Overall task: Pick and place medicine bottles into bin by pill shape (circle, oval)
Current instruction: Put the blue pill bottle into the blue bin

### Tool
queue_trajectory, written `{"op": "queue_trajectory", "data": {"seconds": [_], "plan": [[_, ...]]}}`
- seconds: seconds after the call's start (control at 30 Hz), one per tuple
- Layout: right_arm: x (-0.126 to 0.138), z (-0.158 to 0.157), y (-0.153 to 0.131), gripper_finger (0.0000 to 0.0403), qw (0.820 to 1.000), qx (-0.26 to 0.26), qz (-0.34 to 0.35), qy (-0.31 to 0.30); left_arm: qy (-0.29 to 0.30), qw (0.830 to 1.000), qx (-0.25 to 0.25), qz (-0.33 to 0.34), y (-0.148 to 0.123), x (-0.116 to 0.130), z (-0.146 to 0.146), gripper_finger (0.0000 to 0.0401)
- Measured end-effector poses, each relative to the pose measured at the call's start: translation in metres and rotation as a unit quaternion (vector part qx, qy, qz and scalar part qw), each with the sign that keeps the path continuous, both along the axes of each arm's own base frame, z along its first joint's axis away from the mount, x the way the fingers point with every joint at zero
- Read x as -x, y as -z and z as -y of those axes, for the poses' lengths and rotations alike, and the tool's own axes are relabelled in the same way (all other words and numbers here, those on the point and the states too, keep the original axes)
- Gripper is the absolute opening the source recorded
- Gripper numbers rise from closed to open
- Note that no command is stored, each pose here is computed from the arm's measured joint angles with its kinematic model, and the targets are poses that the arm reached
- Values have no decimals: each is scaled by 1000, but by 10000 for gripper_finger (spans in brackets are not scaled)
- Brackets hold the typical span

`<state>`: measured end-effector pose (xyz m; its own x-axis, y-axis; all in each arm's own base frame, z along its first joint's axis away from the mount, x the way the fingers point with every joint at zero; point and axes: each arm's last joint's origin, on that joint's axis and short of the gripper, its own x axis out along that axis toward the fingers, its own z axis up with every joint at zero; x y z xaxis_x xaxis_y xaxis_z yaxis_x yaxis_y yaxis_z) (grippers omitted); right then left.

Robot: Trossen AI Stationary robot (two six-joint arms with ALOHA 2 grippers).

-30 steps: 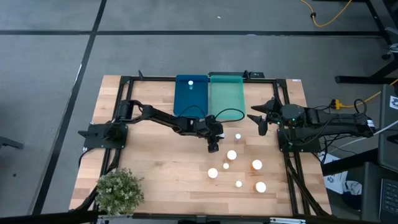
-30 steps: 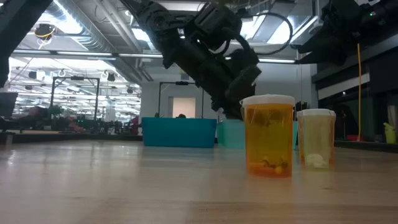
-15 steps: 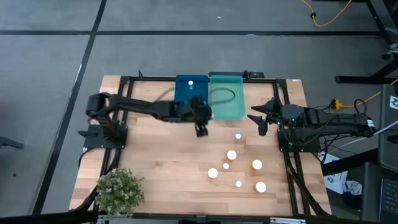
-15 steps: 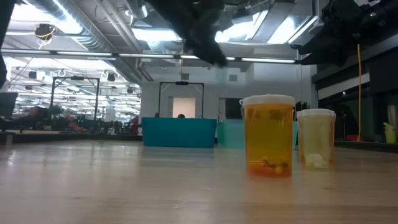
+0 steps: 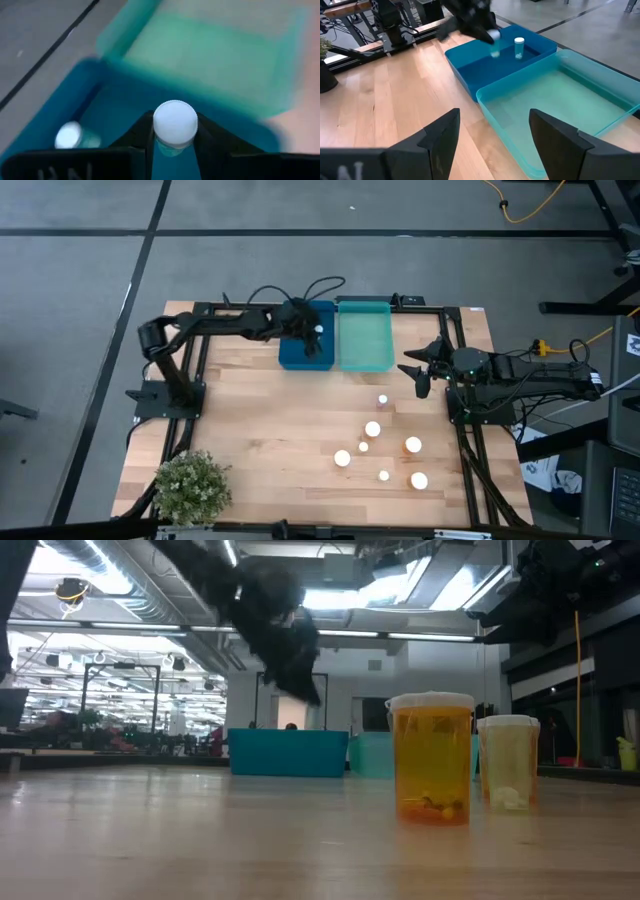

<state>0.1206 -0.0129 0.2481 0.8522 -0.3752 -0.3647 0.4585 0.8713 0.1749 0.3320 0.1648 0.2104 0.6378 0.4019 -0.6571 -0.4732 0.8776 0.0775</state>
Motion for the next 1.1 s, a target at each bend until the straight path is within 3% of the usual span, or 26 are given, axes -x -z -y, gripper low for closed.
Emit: {"op": "queue_trajectory", "data": {"seconds": [0.13,0.3,0.67,1.1], "plan": [[0,0,0,240,1000,1,-1,0,-1,1000,23,-6,33,-2,-14,91],[0,0,0,240,1000,1,0,-1,-3,1000,12,10,51,-11,-22,91],[0,0,0,240,1000,1,-1,0,-4,1000,3,19,55,-14,-25,104],[0,0,0,240,1000,1,-1,0,-14,1000,3,18,55,-10,-32,192]]}}
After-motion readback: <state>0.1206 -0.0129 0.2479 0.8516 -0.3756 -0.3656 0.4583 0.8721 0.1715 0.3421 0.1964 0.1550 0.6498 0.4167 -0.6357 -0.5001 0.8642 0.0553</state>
